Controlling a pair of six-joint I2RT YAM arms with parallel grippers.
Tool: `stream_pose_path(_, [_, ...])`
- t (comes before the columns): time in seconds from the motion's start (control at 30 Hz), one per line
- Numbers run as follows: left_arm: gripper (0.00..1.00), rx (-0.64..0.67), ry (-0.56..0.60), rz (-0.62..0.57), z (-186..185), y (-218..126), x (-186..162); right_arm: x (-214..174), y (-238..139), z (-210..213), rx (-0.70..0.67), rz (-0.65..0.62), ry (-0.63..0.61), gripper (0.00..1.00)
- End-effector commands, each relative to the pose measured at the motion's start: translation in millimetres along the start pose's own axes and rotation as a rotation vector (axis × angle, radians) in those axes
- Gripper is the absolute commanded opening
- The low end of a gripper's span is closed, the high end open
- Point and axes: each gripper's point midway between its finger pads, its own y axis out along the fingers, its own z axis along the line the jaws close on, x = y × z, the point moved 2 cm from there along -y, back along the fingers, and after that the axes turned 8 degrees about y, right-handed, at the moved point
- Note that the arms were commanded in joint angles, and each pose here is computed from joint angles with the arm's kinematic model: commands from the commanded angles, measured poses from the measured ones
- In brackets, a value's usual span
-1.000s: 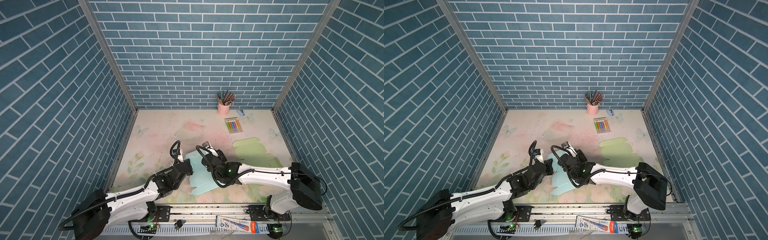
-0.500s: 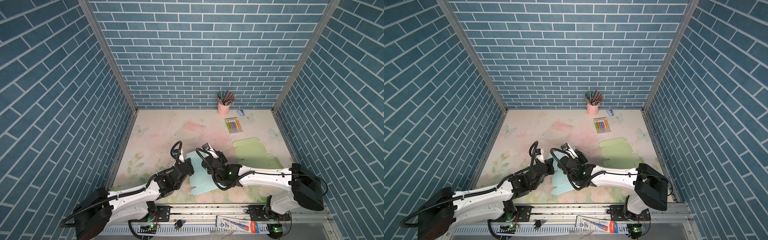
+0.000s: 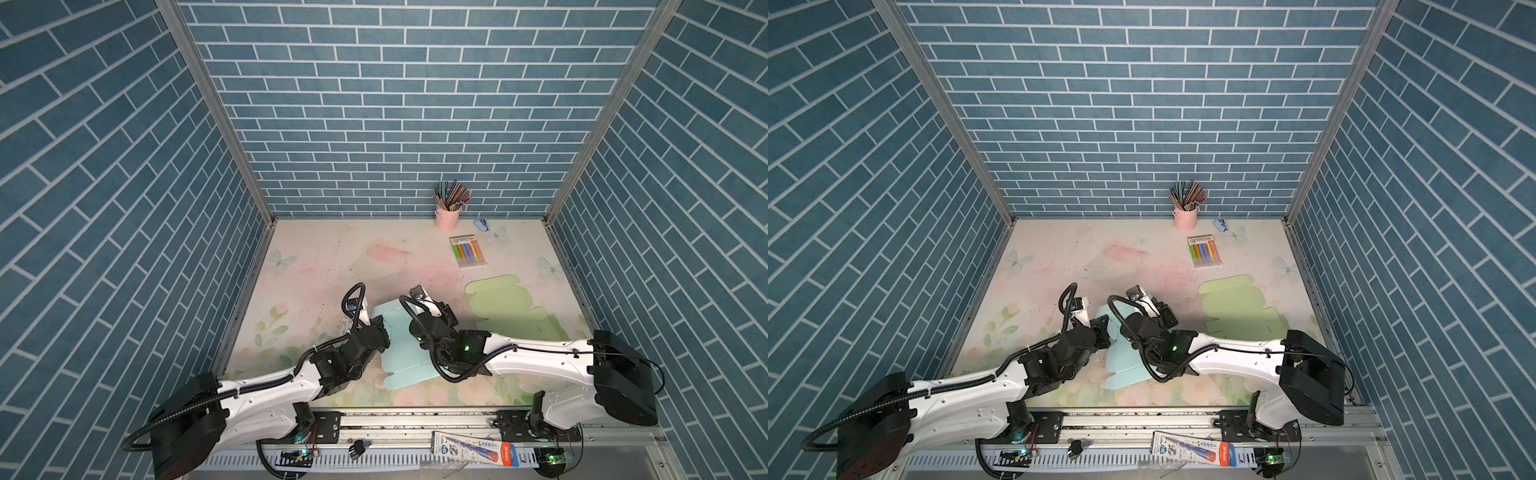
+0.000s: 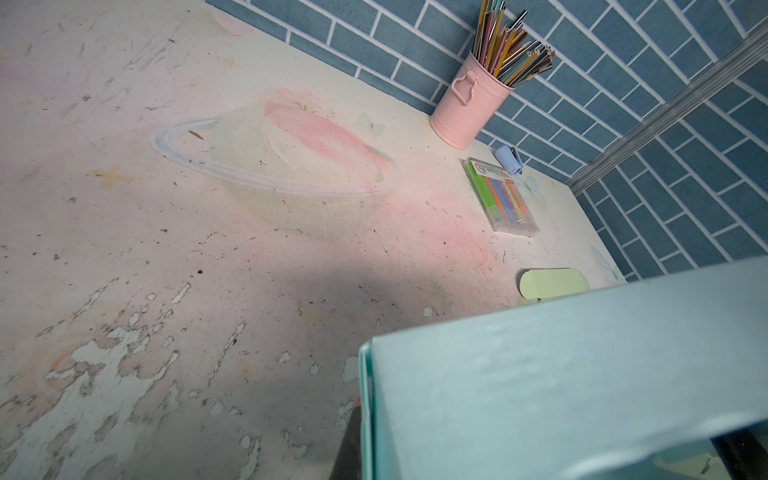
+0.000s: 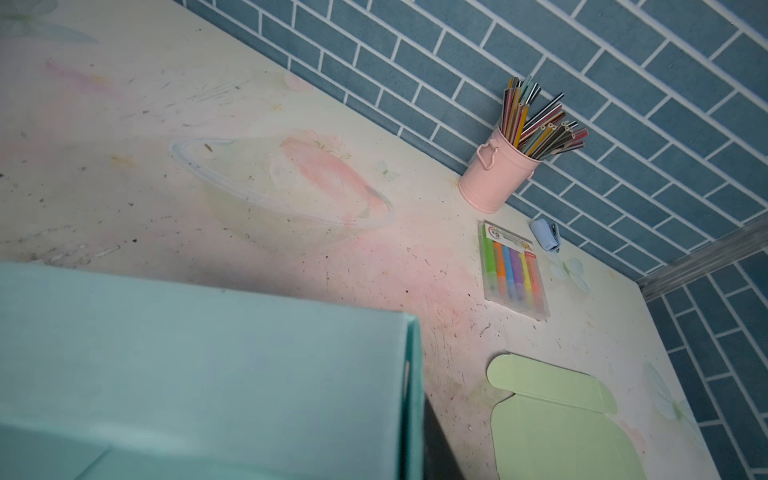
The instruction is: Fold the paper box
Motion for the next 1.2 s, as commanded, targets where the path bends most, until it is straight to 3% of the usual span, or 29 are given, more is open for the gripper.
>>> stream_pose_path(0.0, [0.00, -0.056, -0.020, -0.038, -13.9, -4.8, 9.4, 6.9, -9.2, 0.2, 0.076, -0.018, 0.056, 0.27])
stream_pose_path(0.17, [0.00, -0.010, 0.059, -0.047, -6.7, -2.5, 11.4, 13.8, -31.3, 13.9, 0.280, -0.061, 0.115, 0.45])
stream_pose_path(0.33, [0.00, 0.022, 0.186, -0.058, -1.5, -1.7, 15.0, 24.3, -61.1, 14.0, 0.462, -0.113, 0.180, 0.57])
stream_pose_path(0.47, [0.00, -0.030, 0.327, -0.080, -5.4, -2.2, 16.0, 42.3, -95.5, 9.3, 0.637, -0.198, 0.222, 0.61])
stream_pose_path(0.57, [0.00, -0.139, 0.438, -0.081, -22.8, -2.2, 11.4, 58.4, -108.4, 0.6, 0.753, -0.241, 0.274, 0.64])
stream_pose_path(0.77, [0.00, -0.272, 0.566, -0.070, -41.6, 3.0, -8.6, 62.6, -63.5, -5.2, 0.866, -0.064, 0.377, 0.64])
stream_pose_path(0.87, [0.00, -0.276, 0.598, -0.058, -43.5, 9.0, -16.3, 41.6, -38.7, 9.8, 0.900, 0.067, 0.405, 0.62])
stream_pose_path(1.17, [0.00, -0.281, 0.673, -0.038, -38.3, 23.7, -41.1, -13.2, -12.5, 44.7, 0.998, 0.282, 0.523, 0.59])
